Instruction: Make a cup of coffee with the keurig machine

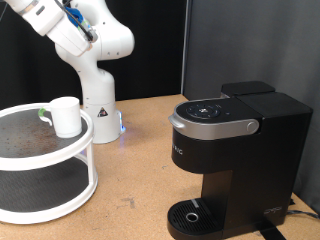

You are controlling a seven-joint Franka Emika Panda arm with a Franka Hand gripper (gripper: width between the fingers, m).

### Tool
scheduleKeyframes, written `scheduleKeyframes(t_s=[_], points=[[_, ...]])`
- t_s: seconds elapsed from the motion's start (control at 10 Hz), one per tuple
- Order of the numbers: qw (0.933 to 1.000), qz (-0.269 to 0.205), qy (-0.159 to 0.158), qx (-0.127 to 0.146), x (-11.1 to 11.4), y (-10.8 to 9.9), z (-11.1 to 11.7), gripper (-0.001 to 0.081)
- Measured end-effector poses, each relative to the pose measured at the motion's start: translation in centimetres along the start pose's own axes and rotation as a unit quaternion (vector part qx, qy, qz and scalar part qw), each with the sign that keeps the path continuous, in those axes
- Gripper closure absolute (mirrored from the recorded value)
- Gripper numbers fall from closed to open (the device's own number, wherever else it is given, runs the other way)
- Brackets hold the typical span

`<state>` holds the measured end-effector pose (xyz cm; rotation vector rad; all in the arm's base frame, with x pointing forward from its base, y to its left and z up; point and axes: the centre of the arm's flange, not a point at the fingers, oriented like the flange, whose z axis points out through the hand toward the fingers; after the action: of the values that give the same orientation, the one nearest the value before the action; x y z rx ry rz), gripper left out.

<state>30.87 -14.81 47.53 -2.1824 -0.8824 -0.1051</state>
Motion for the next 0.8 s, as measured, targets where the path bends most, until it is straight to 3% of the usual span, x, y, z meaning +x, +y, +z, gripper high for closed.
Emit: scheduleKeyframes(t_s=[0.1, 0.3, 0.8], points=[[1.0, 0.002, -0.001, 0.001, 0.0, 0.1, 0.1, 0.0803], [0.9992, -0.002, 0.023, -0.031, -0.5, 0.7, -0.2, 0.0803], [0.9888, -0.031, 0.13, -0.065, -7.5, -0.3, -3.7, 0.0803]])
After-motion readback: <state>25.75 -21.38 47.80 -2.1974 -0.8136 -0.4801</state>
